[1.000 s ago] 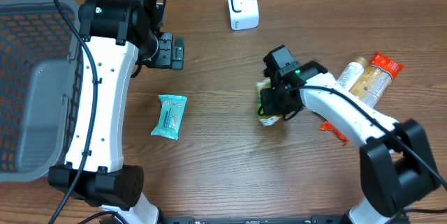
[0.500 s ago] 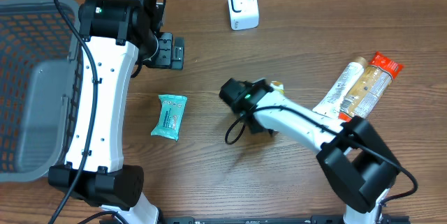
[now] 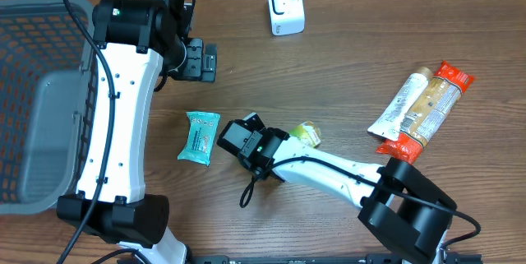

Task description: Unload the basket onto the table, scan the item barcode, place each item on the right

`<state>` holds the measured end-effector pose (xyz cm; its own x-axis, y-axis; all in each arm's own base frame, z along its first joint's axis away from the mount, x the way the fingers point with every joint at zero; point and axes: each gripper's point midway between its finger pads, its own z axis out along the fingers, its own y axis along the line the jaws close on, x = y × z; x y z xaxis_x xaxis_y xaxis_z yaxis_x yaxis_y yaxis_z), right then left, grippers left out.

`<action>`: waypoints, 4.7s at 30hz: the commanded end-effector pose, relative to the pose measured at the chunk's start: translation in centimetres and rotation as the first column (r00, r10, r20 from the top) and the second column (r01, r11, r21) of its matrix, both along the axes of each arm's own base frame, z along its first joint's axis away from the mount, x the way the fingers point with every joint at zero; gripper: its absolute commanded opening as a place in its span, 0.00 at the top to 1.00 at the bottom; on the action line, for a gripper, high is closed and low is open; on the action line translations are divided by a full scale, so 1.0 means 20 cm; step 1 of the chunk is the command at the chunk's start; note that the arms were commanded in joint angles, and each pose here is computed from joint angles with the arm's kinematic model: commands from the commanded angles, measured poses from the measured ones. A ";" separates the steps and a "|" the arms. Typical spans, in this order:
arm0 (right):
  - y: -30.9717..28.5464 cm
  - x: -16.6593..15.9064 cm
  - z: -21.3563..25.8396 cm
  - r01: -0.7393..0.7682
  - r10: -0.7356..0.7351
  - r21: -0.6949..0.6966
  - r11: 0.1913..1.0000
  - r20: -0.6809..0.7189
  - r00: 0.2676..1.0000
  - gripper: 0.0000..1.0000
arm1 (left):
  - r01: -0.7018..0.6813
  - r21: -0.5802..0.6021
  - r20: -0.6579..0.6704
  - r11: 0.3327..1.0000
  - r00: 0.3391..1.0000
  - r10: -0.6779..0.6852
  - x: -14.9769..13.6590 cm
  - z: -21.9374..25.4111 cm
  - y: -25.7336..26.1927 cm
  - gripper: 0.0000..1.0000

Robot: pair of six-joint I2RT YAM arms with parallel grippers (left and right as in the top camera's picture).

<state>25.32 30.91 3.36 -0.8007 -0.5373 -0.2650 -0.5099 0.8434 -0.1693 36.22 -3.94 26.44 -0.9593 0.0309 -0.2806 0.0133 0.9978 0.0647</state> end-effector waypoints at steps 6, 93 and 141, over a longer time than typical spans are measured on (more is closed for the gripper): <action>-0.17 0.24 0.37 0.227 -0.208 0.237 0.945 -0.099 0.973 0.34 | 0.009 0.003 -0.006 1.000 1.000 -0.009 0.01 -0.01 0.01 0.00; -0.54 0.14 0.01 0.335 -0.190 0.317 0.887 -0.411 0.892 0.40 | 0.009 0.003 -0.006 1.000 1.000 -0.009 0.01 -0.01 0.01 0.00; -1.01 0.66 0.04 0.467 -0.470 0.230 0.854 -0.041 0.881 0.46 | 0.009 0.003 -0.006 1.000 1.000 -0.009 0.01 -0.01 0.01 0.00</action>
<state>37.56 11.24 3.99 -0.9452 -0.0022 -0.3264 -0.0084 0.9998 0.0174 36.22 -3.94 26.43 -0.9594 0.0310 -0.2803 0.0133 0.9978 0.0647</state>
